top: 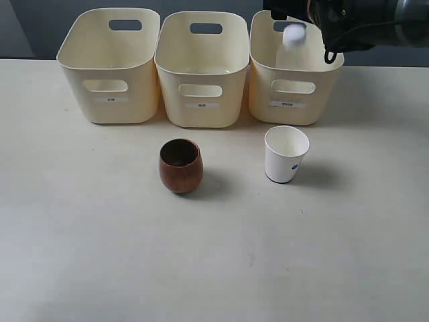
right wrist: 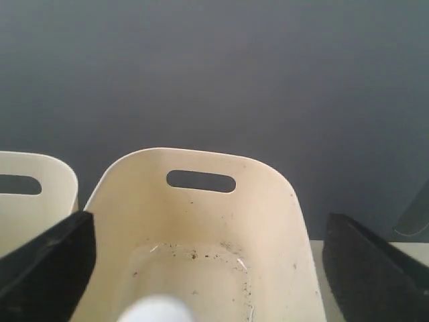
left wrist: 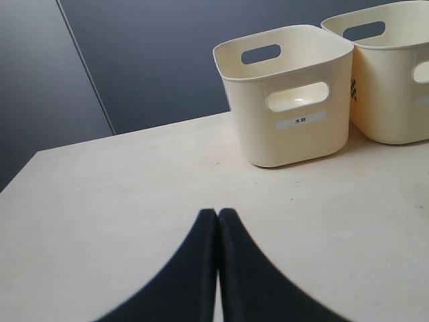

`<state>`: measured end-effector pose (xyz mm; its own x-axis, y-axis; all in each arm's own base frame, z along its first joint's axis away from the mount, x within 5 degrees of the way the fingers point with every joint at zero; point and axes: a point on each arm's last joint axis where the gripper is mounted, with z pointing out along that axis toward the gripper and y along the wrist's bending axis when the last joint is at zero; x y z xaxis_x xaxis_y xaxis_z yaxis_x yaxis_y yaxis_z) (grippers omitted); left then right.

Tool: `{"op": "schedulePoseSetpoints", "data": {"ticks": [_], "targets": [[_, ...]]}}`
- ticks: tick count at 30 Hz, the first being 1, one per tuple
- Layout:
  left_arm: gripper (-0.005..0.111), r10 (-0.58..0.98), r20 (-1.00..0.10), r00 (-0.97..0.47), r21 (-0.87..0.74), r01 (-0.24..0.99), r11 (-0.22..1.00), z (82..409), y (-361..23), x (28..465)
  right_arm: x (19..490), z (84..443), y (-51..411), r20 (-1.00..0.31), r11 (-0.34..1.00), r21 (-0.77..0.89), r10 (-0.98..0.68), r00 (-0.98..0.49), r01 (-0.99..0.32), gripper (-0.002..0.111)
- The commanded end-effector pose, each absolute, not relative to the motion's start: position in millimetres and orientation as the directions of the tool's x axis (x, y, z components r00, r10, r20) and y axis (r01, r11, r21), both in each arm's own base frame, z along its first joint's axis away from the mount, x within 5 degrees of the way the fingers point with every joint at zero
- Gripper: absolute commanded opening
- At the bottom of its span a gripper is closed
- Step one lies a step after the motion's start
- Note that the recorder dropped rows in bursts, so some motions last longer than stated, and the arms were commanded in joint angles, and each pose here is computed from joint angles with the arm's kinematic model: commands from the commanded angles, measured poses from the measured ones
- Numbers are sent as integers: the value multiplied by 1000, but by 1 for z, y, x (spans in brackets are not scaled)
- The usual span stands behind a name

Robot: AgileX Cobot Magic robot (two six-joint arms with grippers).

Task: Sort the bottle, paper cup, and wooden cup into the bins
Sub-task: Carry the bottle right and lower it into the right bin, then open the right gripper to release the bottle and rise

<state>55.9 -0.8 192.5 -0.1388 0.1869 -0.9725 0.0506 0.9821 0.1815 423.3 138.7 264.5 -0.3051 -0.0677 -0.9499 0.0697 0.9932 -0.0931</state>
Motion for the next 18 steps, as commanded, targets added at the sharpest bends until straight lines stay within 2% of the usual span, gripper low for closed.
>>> {"op": "schedulePoseSetpoints", "data": {"ticks": [1,12,18], "targets": [[0,187,-974,-129,182,52,982,193,-1,56,425,268,137,-952,991,-111,-86,-293,69,88],[0,187,-974,-129,182,52,982,193,-1,56,422,264,135,-935,992,-82,-44,-353,92,88],[0,187,-974,-129,182,52,982,193,-1,56,410,281,129,-915,988,-109,-59,-399,105,88]]}}
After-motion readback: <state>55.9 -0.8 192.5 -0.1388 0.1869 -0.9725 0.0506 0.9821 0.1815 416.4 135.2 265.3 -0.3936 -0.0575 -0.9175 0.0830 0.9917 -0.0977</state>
